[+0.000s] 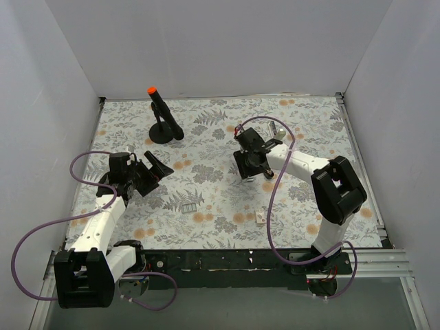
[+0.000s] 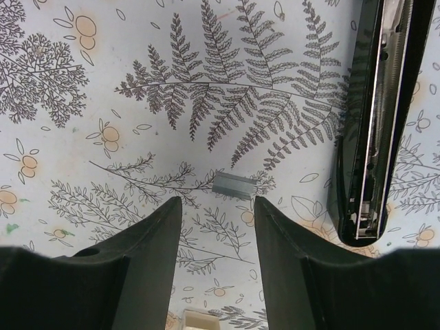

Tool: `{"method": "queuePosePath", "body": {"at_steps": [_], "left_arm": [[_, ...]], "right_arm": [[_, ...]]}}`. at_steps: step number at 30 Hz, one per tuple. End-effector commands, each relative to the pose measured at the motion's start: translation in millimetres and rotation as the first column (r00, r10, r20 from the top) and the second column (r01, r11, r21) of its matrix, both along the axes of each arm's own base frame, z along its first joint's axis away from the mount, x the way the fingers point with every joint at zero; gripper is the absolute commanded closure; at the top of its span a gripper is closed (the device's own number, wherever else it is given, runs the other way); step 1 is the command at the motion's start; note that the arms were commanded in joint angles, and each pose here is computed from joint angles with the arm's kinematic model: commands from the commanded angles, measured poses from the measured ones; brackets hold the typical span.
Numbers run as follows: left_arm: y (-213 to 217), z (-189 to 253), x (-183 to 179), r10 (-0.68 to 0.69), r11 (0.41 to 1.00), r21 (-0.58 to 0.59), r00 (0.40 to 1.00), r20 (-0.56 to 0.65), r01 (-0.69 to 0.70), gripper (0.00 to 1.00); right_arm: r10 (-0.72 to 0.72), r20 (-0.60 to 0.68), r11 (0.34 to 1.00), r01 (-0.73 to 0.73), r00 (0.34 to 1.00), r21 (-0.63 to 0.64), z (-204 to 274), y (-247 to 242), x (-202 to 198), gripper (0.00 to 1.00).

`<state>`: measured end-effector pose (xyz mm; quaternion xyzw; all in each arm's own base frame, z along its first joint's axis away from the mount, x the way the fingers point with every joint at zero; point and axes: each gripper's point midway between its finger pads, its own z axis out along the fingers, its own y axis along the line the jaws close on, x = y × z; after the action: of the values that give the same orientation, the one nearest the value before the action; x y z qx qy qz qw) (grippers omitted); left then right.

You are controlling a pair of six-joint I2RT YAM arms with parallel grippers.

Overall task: Unload the staples from the stapler
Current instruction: Pick up the staple from the center of the board.

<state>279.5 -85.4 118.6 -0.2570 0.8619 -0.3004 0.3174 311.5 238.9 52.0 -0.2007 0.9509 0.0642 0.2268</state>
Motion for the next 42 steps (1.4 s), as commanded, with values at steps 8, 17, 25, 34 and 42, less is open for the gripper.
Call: {"method": "queuePosePath", "body": {"at_steps": [8, 17, 25, 34, 42], "left_arm": [[-4.4, 2.1, -0.6, -0.032, 0.999, -0.007, 0.999, 0.027, 0.032, 0.11], [-7.2, 5.3, -1.4, -0.049, 0.999, -0.014, 0.998, 0.043, 0.049, 0.11], [-15.9, 7.7, -4.5, -0.076, 0.997, -0.010, 0.996, 0.056, 0.077, 0.11], [-17.5, 7.9, -5.3, -0.080, 0.997, -0.013, 0.995, 0.059, 0.081, 0.11], [-18.9, 6.9, -5.4, -0.087, 0.996, -0.013, 0.995, 0.057, 0.088, 0.10]], "right_arm": [[-0.050, -0.054, 0.999, 0.050, 0.997, -0.003, -5.1, 3.1, -1.9, 0.47], [0.433, 0.196, 0.901, -0.426, 0.880, -0.080, 34.0, -2.7, 34.9, 0.50], [0.714, 0.320, 0.658, -0.753, 0.622, -0.006, 41.2, -3.5, 22.5, 0.52], [0.853, 0.276, 0.455, -0.890, 0.442, 0.020, 17.2, -9.7, -1.9, 0.52], [0.871, 0.282, 0.409, -0.912, 0.403, 0.039, 4.0, -6.4, -5.1, 0.52]]}}
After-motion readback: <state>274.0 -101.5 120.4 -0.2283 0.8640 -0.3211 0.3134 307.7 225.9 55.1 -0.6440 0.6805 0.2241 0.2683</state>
